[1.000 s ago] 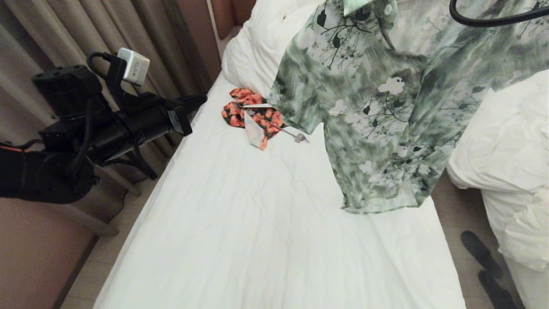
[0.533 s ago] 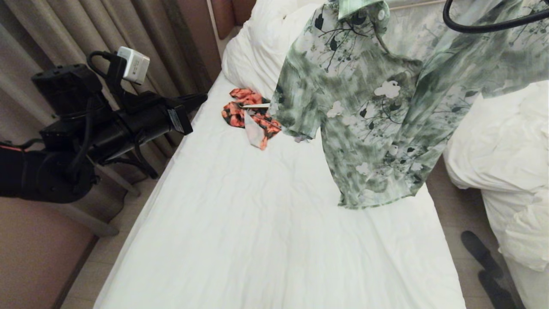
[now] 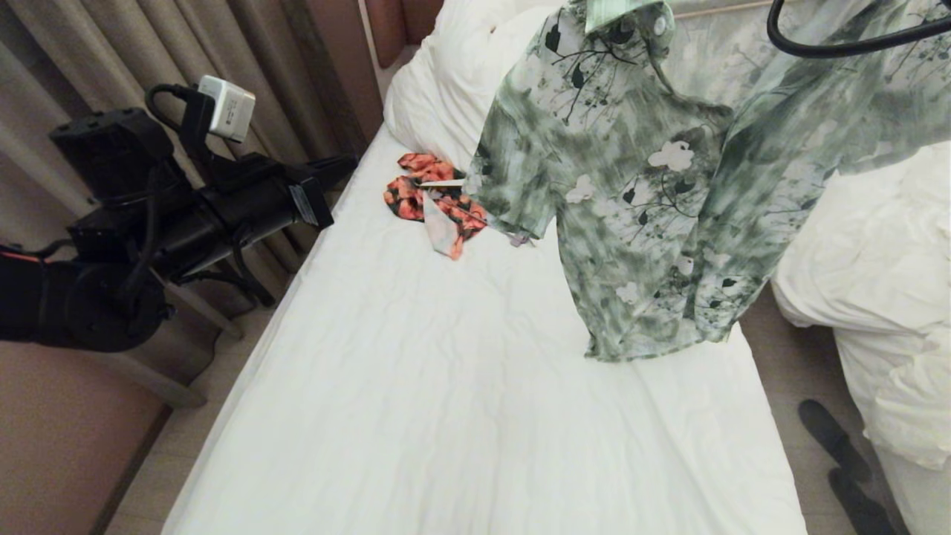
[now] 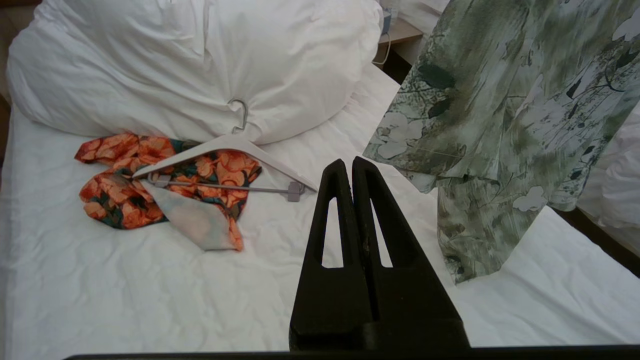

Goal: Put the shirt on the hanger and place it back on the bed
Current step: Take the clothes hanger out of the clothes

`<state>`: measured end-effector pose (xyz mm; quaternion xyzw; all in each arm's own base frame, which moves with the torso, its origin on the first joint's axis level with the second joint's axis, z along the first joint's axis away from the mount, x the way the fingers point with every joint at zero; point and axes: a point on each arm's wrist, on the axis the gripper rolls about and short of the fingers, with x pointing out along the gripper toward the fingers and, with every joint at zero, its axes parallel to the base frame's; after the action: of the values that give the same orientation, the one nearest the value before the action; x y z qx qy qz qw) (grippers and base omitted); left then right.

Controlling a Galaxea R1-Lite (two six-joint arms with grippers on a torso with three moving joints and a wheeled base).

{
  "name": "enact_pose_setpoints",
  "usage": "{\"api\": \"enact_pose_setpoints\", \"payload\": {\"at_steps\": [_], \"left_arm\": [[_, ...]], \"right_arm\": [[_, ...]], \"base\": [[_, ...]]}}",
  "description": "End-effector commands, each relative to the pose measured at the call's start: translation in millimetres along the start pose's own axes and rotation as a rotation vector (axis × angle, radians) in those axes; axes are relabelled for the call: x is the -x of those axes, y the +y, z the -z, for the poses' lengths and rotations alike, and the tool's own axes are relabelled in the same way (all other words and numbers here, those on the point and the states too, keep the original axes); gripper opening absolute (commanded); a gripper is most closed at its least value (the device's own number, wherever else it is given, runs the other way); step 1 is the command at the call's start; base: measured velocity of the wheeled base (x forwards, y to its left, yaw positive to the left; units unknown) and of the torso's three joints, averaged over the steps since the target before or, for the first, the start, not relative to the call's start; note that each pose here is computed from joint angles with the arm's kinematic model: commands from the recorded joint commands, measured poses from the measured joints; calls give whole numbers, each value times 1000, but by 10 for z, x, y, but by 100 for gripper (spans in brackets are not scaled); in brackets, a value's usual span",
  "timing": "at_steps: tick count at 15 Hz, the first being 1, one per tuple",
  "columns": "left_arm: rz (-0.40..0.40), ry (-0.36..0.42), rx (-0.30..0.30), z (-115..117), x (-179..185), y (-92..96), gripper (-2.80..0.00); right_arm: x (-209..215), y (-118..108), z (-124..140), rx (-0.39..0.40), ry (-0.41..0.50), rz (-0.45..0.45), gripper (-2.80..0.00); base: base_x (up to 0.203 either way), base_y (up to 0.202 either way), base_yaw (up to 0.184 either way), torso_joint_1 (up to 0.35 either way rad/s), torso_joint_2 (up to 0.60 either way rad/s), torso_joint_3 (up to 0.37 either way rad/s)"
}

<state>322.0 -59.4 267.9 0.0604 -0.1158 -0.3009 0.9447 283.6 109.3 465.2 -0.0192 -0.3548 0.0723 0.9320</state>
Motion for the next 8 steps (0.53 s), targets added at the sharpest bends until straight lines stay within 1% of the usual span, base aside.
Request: {"api": "enact_pose_setpoints", "payload": {"at_steps": [1, 3, 4, 5, 6, 7, 8], "left_arm": [[5, -5, -3, -3, -7, -11, -280], [11, -15, 3, -37, -17, -49, -280], [14, -39, 24, -137, -13, -131, -280], [5, -65, 65, -250, -27, -261, -280], [-4, -76, 98, -334, -57, -401, -280], [-2, -70, 127, -390, -90, -566, -280], [16, -57, 152, -427, -125, -743, -280]], "right_arm": [[2, -4, -11, 1, -5, 2, -280], [2, -7, -7, 0, -2, 1, -280], [2, -5, 20, 1, 25, -1, -280], [7, 3, 58, -1, 71, -7, -280], [14, 7, 76, -28, 101, -7, -280], [20, 10, 79, -62, 116, -6, -280], [18, 16, 103, -81, 132, 10, -280]], "base": [[0, 0, 0, 0, 0, 0], [0, 0, 0, 0, 0, 0], [0, 0, 0, 0, 0, 0], [0, 0, 0, 0, 0, 0], [0, 0, 0, 0, 0, 0], [0, 0, 0, 0, 0, 0], [0, 0, 0, 0, 0, 0]]}}
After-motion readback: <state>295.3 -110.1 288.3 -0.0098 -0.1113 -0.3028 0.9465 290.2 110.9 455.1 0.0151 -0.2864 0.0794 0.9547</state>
